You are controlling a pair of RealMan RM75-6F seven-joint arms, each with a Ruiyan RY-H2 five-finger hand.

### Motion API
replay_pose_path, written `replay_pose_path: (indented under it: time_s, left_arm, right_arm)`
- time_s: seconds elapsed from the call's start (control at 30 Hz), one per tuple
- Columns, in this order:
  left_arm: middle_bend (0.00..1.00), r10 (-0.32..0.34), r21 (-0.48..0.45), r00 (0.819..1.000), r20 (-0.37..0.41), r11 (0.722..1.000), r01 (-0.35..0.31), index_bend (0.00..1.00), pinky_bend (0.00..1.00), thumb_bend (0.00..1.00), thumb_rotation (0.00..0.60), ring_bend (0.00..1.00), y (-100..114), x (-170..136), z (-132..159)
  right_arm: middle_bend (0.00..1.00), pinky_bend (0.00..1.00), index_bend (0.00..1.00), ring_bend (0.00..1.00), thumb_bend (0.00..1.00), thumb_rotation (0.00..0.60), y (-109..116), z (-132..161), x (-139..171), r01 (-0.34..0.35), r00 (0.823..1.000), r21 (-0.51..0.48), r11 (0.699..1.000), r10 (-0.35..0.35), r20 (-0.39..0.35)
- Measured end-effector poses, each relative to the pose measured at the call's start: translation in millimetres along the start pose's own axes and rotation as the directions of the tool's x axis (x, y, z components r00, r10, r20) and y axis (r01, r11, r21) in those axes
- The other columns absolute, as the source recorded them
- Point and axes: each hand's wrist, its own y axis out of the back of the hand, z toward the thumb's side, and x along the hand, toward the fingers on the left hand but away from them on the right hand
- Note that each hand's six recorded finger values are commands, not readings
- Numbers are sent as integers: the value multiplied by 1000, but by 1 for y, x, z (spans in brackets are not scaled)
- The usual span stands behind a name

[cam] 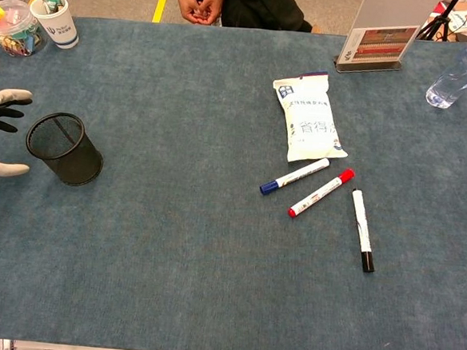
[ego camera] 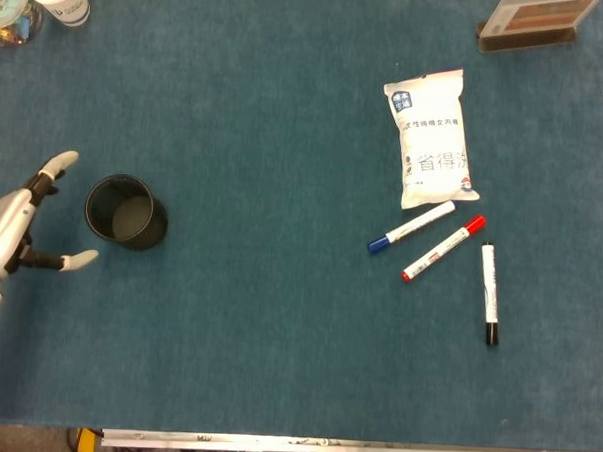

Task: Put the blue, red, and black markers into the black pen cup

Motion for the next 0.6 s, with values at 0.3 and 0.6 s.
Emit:
replay_pose_path:
  time_s: [0.3, 0.6]
  left_arm:
    - [58, -44, -86, 999, 20, 995, 45, 3, 190, 61, 600, 107, -17, 15, 0]
    - [79, -66, -134, 997, 50, 988, 72, 18, 190, 60, 600, 107, -31, 27, 8]
  right_arm:
    - [355, 241, 184, 273, 122, 600, 0, 0, 3, -6, 1000, 5, 1000, 6, 9]
    - [355, 241, 184, 273, 122, 600, 0, -3, 4, -5, 1000, 9, 1000, 5, 17]
